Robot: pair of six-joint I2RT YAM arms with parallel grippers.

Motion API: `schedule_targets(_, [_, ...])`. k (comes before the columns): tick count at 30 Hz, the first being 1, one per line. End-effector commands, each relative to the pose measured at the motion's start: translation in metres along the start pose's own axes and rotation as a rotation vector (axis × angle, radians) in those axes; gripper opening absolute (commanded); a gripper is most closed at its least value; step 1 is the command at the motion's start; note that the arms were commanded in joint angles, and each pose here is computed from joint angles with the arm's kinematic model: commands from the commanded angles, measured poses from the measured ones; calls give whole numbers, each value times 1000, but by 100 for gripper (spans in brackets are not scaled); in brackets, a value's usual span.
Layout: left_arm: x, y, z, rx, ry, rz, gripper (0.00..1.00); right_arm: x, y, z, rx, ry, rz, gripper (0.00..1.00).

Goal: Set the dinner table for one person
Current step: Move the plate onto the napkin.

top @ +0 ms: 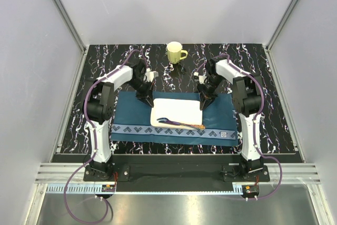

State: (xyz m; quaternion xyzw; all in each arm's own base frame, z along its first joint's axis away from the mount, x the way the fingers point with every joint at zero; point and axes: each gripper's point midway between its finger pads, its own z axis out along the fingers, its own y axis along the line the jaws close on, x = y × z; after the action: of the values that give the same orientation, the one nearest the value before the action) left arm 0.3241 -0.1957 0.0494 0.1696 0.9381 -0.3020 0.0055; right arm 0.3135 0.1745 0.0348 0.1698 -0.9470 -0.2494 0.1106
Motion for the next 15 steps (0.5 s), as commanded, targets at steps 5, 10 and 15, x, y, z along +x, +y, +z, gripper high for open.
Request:
schedule_targets(5, [-13,-30,-19,69,-78,121,0,-5,41,-11,-75,-45,-122,0])
schedule_targets(10, [-12,-31,-16,85,-71,113,0,-3,45,-13,-99,-37,-128,0])
schedule_targets(15, [-10,-32,-15,100,-63,110,0,-2,49,-12,-125,-24,-133,0])
